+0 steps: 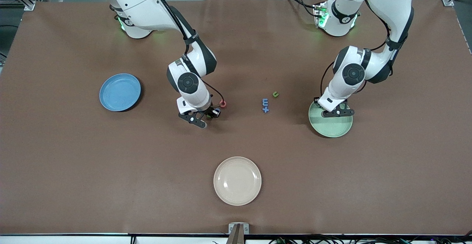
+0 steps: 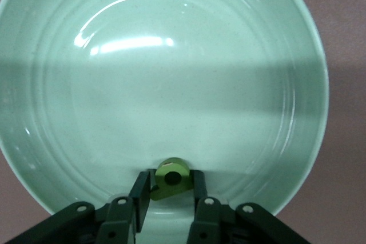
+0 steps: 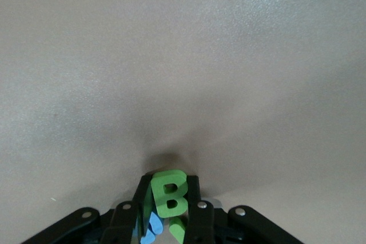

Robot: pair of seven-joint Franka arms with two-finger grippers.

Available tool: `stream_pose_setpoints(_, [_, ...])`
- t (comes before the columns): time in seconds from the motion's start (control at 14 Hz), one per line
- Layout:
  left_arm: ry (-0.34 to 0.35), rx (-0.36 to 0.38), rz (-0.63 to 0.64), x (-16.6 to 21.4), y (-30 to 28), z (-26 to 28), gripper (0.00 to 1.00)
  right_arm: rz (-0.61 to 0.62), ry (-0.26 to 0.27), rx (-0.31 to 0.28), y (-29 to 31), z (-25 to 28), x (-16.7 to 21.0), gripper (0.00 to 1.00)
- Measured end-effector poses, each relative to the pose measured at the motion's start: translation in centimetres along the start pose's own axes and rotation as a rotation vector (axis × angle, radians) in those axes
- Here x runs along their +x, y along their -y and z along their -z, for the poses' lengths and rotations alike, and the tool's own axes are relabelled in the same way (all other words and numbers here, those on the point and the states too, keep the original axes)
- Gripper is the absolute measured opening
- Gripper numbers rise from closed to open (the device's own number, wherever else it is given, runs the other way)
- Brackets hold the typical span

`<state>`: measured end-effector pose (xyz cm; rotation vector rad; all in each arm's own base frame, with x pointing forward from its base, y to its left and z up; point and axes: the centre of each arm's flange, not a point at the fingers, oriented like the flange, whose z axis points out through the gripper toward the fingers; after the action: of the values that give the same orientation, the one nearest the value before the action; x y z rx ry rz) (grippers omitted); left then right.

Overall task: Sort uppercase to blue plate, lowercase to green plate
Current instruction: 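Release the a onto the green plate while the right gripper lifts the B, then place the B on the blue plate while the left gripper grasps the x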

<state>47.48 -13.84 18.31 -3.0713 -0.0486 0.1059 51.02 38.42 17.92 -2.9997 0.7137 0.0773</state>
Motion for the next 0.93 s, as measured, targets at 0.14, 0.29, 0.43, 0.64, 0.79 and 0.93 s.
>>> stream_pose_setpoints(0.14, [-0.013, -0.004, 0.001, 0.3, 0.0, 0.5, 0.60, -0.004, 0.003, -0.012, -0.3, 0.1, 0.3, 0.29])
stream_pose_setpoints(0.29, [-0.043, -0.011, -0.003, 0.8, -0.4, 2.4, 0.80, 0.013, 0.019, -0.069, -1.9, 0.6, 2.0, 0.29])
stream_pose_setpoints(0.43, [-0.054, -0.017, -0.009, 1.1, -1.9, 5.6, 0.98, 0.046, 0.032, -0.117, -4.0, 2.6, 4.7, 0.29])
stream_pose_setpoints(0.64, [-0.058, -0.038, 0.048, 1.1, -7.0, 9.6, 1.00, 0.112, 0.059, -0.159, -7.6, 6.6, 8.1, 0.29])
stream_pose_setpoints(0.79, [-0.057, -0.060, 0.102, 0.6, -11.1, 10.0, 1.00, 0.187, 0.076, -0.170, -12.2, 8.4, 10.3, 0.29])
stream_pose_setpoints(0.93, [-0.036, -0.079, 0.150, 0.0, -15.5, 8.9, 1.00, 0.249, 0.102, -0.169, -18.2, 9.7, 12.3, 0.29])
